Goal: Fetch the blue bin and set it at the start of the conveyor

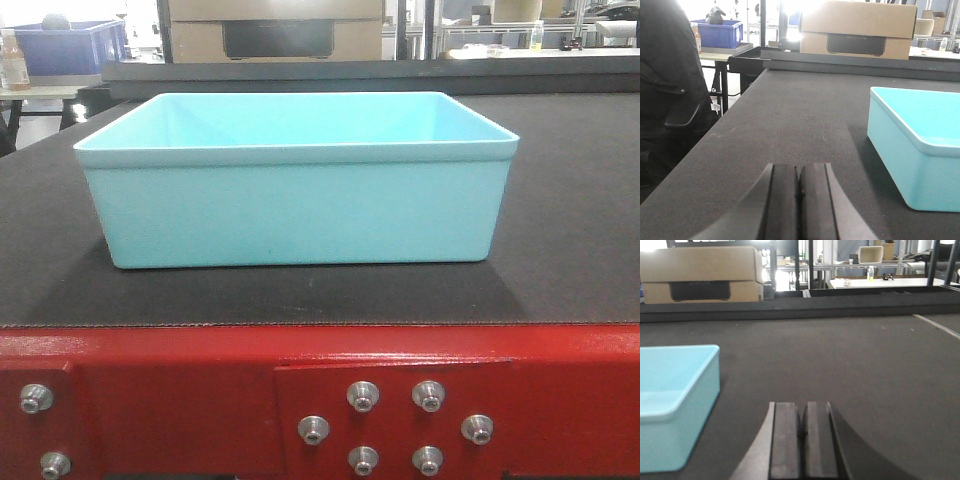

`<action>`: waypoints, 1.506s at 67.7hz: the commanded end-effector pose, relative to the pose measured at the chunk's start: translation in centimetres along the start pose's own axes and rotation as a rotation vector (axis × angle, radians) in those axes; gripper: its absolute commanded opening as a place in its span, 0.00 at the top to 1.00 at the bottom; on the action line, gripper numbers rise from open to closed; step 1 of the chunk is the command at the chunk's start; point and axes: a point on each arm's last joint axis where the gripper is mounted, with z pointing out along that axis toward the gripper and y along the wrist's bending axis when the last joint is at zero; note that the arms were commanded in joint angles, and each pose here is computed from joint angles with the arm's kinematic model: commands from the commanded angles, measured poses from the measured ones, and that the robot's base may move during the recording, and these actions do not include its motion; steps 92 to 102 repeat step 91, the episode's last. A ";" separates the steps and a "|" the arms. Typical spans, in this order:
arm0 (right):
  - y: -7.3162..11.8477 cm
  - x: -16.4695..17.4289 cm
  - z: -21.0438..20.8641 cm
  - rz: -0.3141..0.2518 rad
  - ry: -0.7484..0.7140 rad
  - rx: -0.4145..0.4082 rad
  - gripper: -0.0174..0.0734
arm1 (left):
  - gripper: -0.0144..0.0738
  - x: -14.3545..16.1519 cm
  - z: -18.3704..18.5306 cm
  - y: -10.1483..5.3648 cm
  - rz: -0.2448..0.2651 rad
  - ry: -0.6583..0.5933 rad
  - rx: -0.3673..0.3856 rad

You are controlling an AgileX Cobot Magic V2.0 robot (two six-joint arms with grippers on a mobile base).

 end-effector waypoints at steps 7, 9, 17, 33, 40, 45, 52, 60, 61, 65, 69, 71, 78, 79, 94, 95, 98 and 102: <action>-0.4 2.8 -0.5 -0.005 -0.100 0.026 0.99 | 0.96 -0.4 -0.1 0.0 0.001 -0.035 -0.003; -0.4 3.4 -0.5 -0.004 -0.038 0.025 0.99 | 0.96 -0.4 -0.1 0.0 0.001 -0.035 -0.003; -0.4 3.3 -0.5 -0.011 -0.050 0.026 0.99 | 0.96 -0.4 -0.1 0.0 0.001 -0.035 -0.003; -0.4 3.2 -0.5 -0.011 -0.058 0.026 0.99 | 0.96 -0.4 -0.1 0.0 0.001 -0.035 -0.003; -0.4 3.2 -0.5 -0.011 -0.058 0.026 0.99 | 0.96 -0.4 -0.1 0.0 0.001 -0.035 -0.003; -0.4 3.2 -0.5 -0.011 -0.058 0.026 0.99 | 0.96 -0.4 -0.1 0.0 0.001 -0.035 -0.003; -0.4 3.2 -0.5 -0.011 -0.058 0.026 0.99 | 0.96 -0.4 -0.1 0.0 0.001 -0.035 -0.003; -0.4 3.2 -0.5 -0.011 -0.058 0.026 0.99 | 0.96 -0.4 -0.1 0.0 0.001 -0.035 -0.003; -0.4 3.2 -0.5 -0.011 -0.058 0.026 0.99 | 0.96 -0.4 -0.1 0.0 0.001 -0.035 -0.003; -0.4 3.2 -0.5 -0.011 -0.058 0.026 0.99 | 0.96 -0.4 -0.1 0.0 0.001 -0.035 -0.003; -0.4 3.2 -0.5 -0.011 -0.058 0.026 0.99 | 0.96 -0.4 -0.1 0.0 0.001 -0.035 -0.003; -0.4 3.2 -0.5 -0.011 -0.058 0.026 0.99 | 0.96 -0.4 -0.1 0.0 0.001 -0.035 -0.003; -0.4 3.2 -0.5 -0.011 -0.058 0.026 0.99 | 0.96 -0.4 -0.1 0.0 0.001 -0.035 -0.003; -0.4 3.2 -0.5 -0.011 -0.058 0.026 0.99 | 0.96 -0.4 -0.1 0.0 0.001 -0.035 -0.003; -0.4 3.2 -0.5 -0.011 -0.058 0.026 0.99 | 0.96 -0.4 -0.1 0.0 0.001 -0.035 -0.003; -0.4 3.2 -0.5 -0.011 -0.058 0.026 0.99 | 0.96 -0.4 -0.1 0.0 0.001 -0.035 -0.003; -0.4 3.2 -0.5 -0.011 -0.058 0.026 0.99 | 0.96 -0.4 -0.1 0.0 0.001 -0.035 -0.003; -0.4 3.2 -0.5 -0.011 -0.058 0.026 0.99 | 0.96 -0.4 -0.1 0.0 0.001 -0.035 -0.003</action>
